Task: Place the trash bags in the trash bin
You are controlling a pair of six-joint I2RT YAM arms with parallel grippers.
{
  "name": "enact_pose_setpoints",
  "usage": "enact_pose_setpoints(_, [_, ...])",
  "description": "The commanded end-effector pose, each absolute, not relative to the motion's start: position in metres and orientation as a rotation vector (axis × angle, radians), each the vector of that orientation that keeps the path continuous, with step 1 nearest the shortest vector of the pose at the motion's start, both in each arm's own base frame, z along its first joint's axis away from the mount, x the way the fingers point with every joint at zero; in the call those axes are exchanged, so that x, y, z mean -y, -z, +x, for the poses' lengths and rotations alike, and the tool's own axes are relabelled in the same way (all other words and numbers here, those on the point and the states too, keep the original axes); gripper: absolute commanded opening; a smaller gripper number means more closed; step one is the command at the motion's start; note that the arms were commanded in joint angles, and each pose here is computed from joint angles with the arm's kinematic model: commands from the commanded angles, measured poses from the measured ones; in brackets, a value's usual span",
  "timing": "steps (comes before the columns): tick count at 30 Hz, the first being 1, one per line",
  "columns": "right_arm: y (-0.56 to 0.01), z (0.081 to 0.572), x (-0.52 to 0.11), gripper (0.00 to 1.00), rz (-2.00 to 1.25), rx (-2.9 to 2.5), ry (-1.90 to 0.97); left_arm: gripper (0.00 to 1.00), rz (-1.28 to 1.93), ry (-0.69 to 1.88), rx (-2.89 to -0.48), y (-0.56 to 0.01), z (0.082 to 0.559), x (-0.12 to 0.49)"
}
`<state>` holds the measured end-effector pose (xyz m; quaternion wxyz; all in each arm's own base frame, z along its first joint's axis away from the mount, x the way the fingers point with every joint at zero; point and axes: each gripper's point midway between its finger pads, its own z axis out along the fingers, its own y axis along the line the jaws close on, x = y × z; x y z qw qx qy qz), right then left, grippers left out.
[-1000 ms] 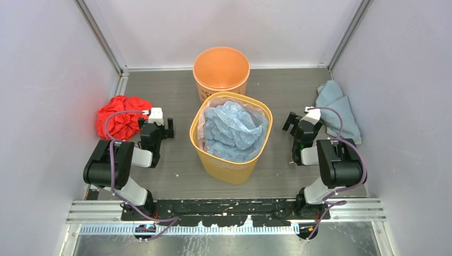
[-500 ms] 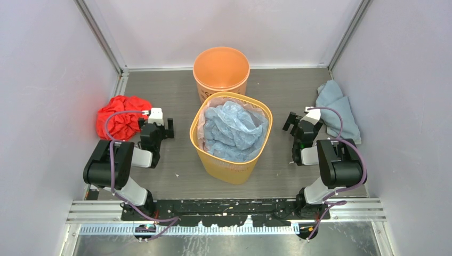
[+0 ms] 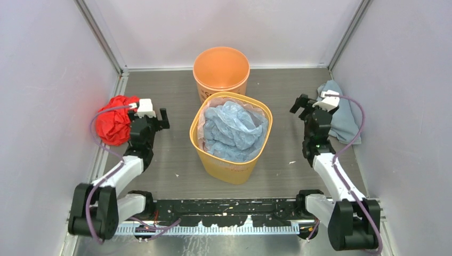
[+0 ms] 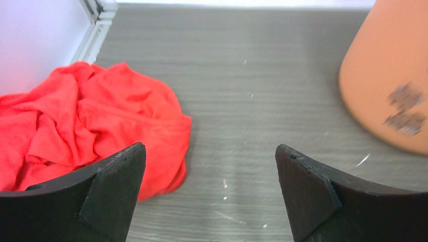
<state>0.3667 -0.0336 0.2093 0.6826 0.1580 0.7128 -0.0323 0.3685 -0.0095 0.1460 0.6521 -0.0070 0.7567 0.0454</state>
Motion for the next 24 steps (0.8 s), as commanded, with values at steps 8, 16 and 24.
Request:
enact_pose_setpoints(8, [-0.344,0.347,-0.041,1.0,0.413,-1.695,-0.484,1.0,-0.261,0.36,-1.696,-0.297,0.333,0.052])
enact_pose_setpoints(16, [-0.361,0.334,-0.095,1.0,0.292,-1.809,-0.789,1.0,-0.123,0.605,-1.668,-0.391,0.291,0.09])
enact_pose_setpoints(24, [-0.38,0.309,-0.13,1.0,0.028,-1.891,-0.469,1.0,-0.151,0.839,-1.622,-0.42,0.279,0.114])
